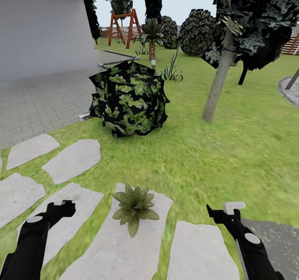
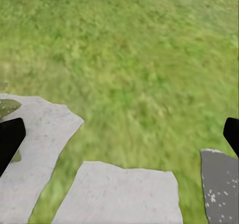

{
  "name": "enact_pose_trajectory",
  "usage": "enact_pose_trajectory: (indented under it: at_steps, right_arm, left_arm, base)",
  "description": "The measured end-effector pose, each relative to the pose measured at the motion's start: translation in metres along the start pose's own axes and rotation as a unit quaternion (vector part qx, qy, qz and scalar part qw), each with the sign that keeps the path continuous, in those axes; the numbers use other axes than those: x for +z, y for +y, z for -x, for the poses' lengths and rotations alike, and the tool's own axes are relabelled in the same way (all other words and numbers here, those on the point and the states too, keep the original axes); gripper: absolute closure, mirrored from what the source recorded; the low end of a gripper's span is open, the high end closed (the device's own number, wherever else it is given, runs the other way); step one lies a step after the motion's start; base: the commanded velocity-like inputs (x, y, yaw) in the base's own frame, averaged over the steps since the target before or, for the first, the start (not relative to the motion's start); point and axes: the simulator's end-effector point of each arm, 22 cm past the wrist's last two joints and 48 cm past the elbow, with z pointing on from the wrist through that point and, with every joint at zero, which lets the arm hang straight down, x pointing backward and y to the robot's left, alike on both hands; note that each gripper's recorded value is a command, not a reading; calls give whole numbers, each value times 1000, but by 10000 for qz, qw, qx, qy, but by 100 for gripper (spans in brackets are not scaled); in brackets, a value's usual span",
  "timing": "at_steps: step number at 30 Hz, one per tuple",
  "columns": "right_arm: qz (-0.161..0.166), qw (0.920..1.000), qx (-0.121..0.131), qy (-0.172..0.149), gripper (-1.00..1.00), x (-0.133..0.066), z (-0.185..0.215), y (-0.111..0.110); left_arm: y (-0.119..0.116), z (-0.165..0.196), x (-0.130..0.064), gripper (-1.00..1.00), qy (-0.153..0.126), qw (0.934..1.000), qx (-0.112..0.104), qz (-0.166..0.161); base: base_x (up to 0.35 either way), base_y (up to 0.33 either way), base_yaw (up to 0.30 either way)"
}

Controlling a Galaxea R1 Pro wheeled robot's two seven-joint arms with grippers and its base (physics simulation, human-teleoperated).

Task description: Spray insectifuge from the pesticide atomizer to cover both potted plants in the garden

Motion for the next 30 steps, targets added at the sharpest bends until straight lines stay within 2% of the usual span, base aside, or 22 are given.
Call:
enact_pose_trajectory:
  at_steps: [30]
  right_arm:
    - [1,10000,-2,4,-100,0,-1,0]
  left_arm:
    - [-6,1,1,100,2,10000,29,-53]
  base:
    - [0,0,293]
